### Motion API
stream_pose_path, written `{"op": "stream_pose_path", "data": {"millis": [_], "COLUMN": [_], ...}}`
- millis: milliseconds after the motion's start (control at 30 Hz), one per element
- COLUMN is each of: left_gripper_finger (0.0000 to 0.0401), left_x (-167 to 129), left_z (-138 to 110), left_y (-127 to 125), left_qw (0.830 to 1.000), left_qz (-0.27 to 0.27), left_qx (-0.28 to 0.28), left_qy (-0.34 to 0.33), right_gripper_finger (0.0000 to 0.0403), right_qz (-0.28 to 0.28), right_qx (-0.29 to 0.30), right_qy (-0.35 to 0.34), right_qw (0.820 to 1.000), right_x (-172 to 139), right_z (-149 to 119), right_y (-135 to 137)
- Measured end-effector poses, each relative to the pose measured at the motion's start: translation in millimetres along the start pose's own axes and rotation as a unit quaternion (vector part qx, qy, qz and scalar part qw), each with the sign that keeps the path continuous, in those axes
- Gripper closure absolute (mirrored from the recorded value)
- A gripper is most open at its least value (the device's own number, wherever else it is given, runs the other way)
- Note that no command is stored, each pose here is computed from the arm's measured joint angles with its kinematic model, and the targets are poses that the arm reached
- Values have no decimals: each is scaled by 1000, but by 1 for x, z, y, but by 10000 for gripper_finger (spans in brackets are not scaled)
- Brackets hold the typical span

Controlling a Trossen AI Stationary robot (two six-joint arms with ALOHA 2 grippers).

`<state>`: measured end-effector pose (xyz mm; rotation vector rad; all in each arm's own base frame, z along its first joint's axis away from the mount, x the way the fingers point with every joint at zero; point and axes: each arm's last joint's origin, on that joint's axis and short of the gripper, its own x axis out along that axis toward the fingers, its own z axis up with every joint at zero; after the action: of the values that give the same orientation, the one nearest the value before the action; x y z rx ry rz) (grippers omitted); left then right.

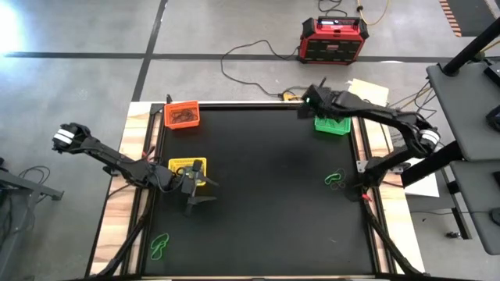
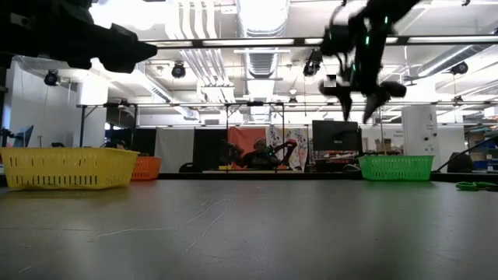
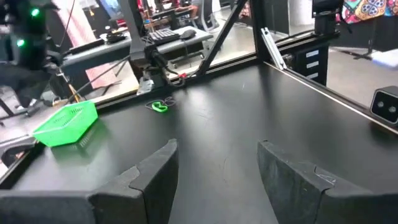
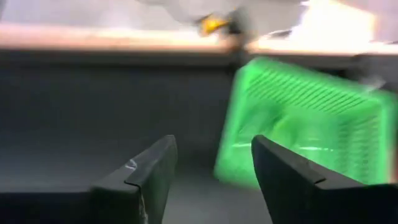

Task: Sort rubber bands into baskets
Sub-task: Put the green rubber band into the green bin

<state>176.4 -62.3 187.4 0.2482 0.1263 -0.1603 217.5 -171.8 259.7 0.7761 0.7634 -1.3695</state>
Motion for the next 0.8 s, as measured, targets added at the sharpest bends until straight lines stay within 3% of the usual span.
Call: {"op": "stream_pose_path", "data": {"millis": [167,300,433,633,800], "left_gripper_finger": [200,200,200,200,200], "left_x": [0,0,0,0,0], "left_z": [1,4,6,7,7], "left_y": [0,1,1,1,1], "left_qw": [1000,1000,1000,999,999], "left_qz": [2,5,2,3,3], "left_qx": [21,19,11,-1,0], "left_qy": [-7,-21,-29,-36,-36], "right_gripper_finger": [199,209,215,213,215], "right_qz": [76,43,8,-31,-4], "right_qx": [-85,-123,-118,-96,-77], "right_qy": [101,175,199,209,224], "right_qw": [988,976,973,973,971], "right_x": [-44,-52,-51,-43,-28], "right_z": [-70,-144,-190,-221,-230], "right_y": [28,27,12,-7,-8]}}
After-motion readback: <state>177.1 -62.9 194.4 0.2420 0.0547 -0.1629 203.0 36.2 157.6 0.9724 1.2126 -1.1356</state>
